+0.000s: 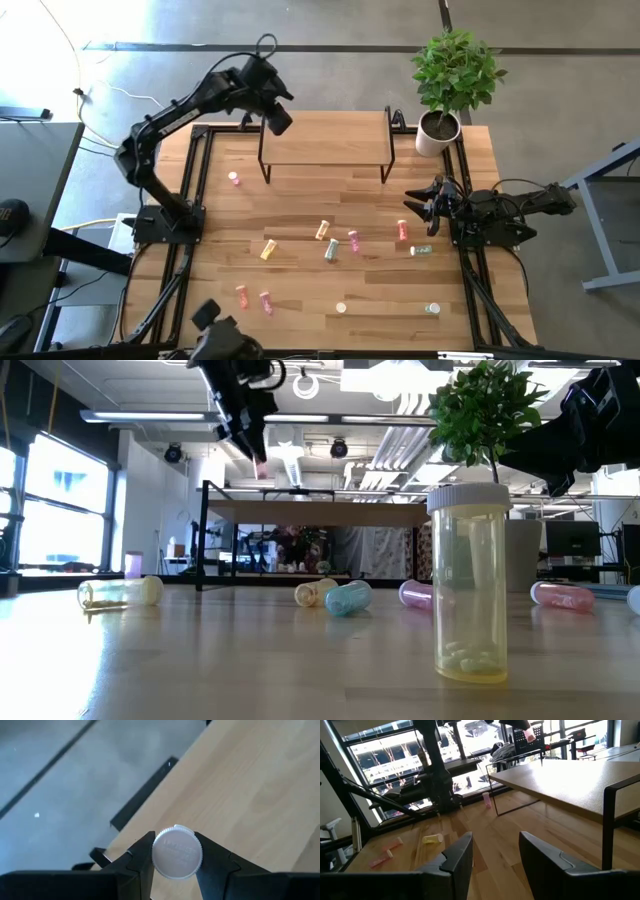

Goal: Pick and place medicine bottles onto shelf by color
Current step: Put the top left pink pill bottle on the shelf

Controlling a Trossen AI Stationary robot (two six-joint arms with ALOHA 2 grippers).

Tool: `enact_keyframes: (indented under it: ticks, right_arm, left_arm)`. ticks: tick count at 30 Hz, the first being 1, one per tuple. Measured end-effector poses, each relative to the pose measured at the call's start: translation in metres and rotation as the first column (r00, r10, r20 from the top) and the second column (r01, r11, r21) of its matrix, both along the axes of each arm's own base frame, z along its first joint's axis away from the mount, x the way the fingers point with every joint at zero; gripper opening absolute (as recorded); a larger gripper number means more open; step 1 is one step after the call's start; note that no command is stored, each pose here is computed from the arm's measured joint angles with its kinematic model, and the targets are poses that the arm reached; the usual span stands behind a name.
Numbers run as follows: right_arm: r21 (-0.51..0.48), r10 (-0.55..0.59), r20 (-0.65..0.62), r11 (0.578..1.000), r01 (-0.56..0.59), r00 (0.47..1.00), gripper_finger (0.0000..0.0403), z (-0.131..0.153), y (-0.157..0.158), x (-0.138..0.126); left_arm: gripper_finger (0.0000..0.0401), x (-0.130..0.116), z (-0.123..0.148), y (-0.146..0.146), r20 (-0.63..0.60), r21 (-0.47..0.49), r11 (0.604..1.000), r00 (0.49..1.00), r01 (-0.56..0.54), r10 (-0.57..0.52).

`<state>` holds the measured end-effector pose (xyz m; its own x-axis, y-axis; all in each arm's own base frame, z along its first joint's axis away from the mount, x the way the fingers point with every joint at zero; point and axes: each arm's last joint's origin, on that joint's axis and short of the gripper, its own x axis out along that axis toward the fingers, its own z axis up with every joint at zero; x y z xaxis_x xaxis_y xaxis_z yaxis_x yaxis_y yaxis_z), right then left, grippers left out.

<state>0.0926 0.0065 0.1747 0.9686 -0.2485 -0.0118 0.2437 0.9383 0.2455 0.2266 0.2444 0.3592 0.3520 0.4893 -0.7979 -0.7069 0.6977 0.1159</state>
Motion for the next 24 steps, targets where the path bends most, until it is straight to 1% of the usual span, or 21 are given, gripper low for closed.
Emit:
enact_keyframes:
  ticks: [3,5,9,17,24]
  right_arm:
    - [0.0,0.0,0.0,1.0,0.0,1.0,0.0151,0.0,0.0,0.0]
    - [0.0,0.0,0.0,1.0,0.0,1.0,0.0151,0.0,0.0,0.0]
    - [0.0,0.0,0.0,1.0,0.0,1.0,0.0151,0.0,0.0,0.0]
    - [0.0,0.0,0.0,1.0,0.0,1.0,0.0151,0.0,0.0,0.0]
    - [0.0,0.0,0.0,1.0,0.0,1.0,0.0151,0.0,0.0,0.0]
  left_arm:
    - [0.0108,0.005,-0.013,0.006,-0.04,-0.042,0.999,0.999,-0.001,-0.001]
    - [0.0108,0.008,-0.019,0.009,-0.058,-0.051,0.999,0.998,0.004,-0.007]
    - [0.0108,0.012,-0.026,0.012,-0.074,-0.07,0.998,0.997,0.005,-0.01]
    - [0.0108,0.014,-0.042,0.015,-0.151,-0.136,0.99,0.987,0.025,-0.046]
    - [0.0108,0.014,-0.043,0.016,-0.165,-0.131,0.991,0.985,0.022,-0.044]
